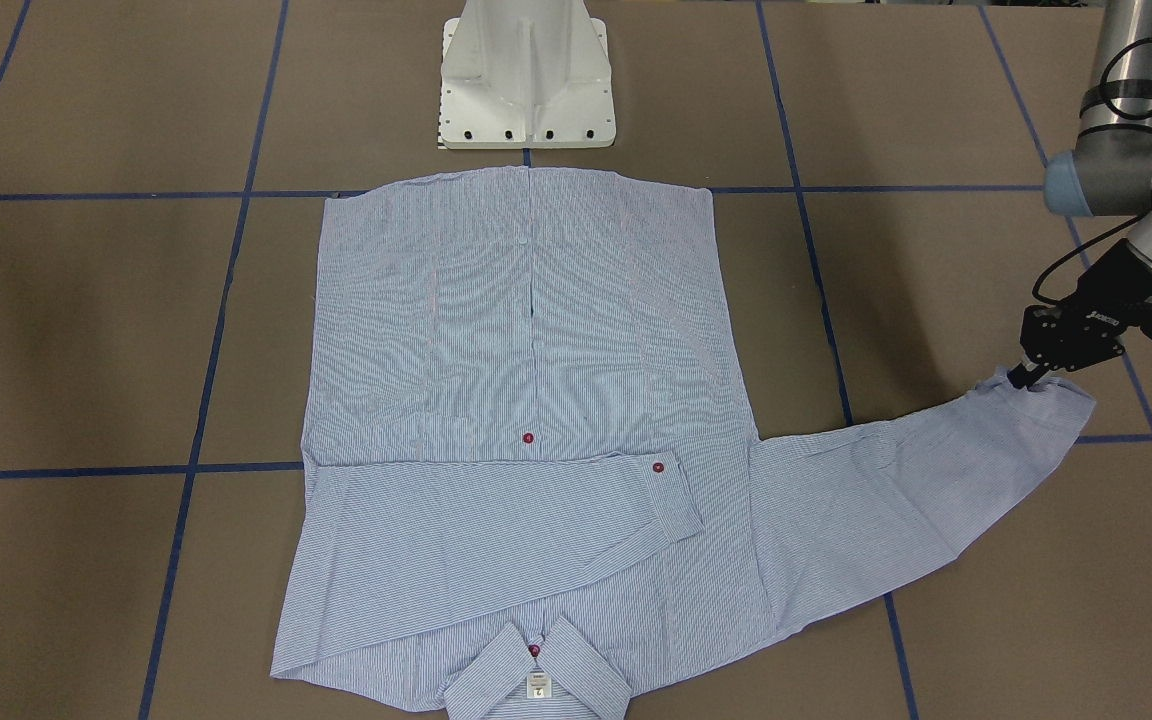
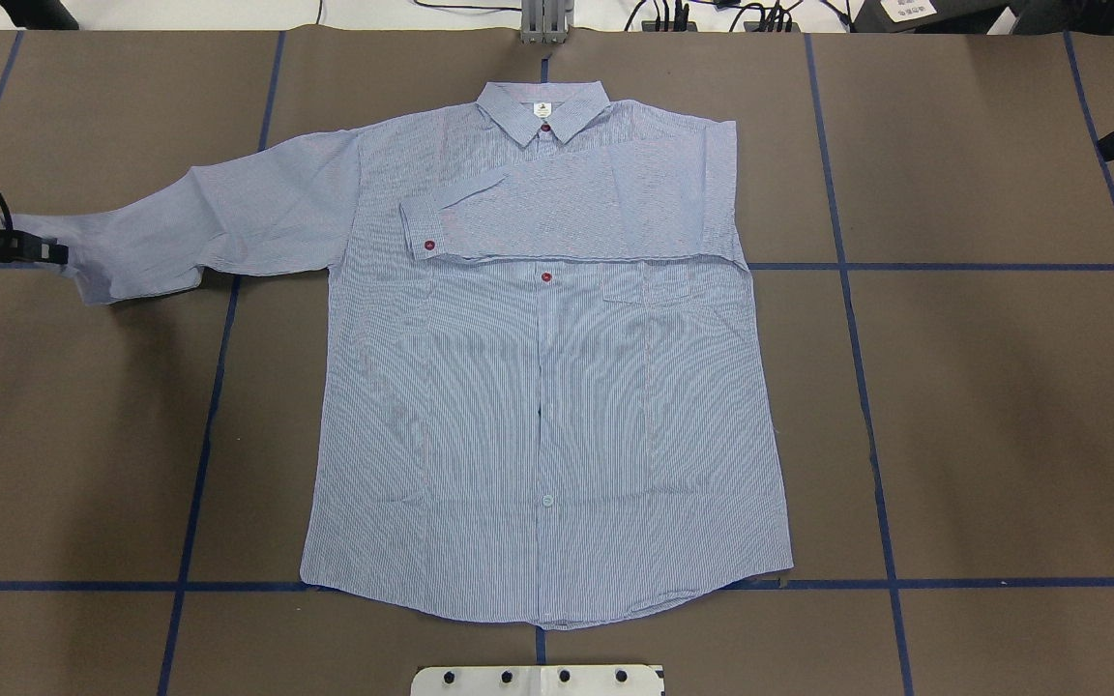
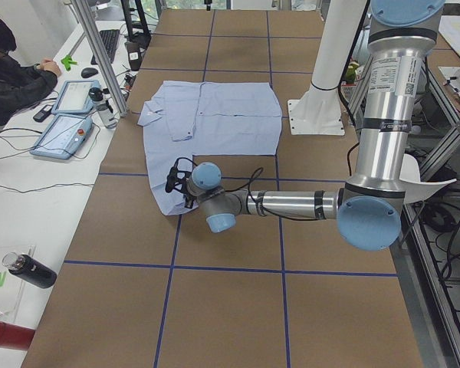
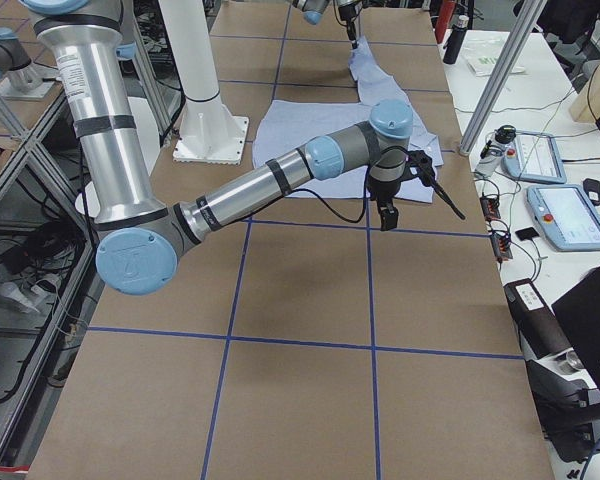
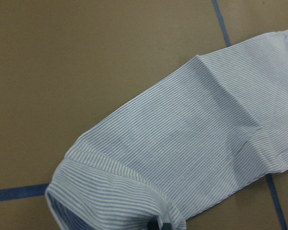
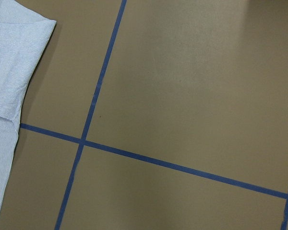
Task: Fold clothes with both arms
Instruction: 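Lift the sleeve with the left gripper and fold it across the shirt front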
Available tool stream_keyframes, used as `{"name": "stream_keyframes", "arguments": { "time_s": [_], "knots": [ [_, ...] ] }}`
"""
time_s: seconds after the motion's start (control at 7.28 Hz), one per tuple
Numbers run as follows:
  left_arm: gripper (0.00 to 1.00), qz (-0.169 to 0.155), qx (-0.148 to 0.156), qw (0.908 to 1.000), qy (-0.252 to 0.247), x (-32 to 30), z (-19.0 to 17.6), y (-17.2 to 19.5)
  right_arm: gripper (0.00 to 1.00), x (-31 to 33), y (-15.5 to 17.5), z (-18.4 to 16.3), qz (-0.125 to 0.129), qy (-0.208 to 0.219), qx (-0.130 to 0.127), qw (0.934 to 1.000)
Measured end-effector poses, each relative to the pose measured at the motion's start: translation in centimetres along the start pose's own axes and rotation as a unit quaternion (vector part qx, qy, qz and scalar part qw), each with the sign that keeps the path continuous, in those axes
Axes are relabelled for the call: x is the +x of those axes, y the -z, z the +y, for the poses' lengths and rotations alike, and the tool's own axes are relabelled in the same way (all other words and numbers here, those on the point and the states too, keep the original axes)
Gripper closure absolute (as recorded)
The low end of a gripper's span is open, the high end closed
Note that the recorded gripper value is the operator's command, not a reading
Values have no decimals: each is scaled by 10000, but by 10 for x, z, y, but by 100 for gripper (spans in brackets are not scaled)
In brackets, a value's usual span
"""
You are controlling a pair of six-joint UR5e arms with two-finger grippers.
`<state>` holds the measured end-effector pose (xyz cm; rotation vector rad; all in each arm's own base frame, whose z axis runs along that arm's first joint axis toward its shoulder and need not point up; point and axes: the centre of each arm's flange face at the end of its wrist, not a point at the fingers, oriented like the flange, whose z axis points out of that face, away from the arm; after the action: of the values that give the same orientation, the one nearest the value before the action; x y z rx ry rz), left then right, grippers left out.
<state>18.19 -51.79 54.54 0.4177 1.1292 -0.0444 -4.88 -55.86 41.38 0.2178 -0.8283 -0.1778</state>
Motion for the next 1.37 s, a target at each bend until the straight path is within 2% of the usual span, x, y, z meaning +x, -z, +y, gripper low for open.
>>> {"name": "stream_keyframes", "arguments": {
  "time_s": [0.27,0.55,0.96,1.37],
  "knots": [
    [100,-20,-26,10000,6,85,-49,12,0,0,0,0,0,-2,-1,10000],
    [100,-142,-302,9994,81,179,-95,-4,0,0,0,0,0,-3,-1,10000],
    [100,-241,-764,9966,201,316,-129,-28,0,0,0,0,0,-9,-2,10000],
    [100,-154,-736,9948,694,420,-145,-45,0,0,0,0,0,-7,1,10000]
  ]
}}
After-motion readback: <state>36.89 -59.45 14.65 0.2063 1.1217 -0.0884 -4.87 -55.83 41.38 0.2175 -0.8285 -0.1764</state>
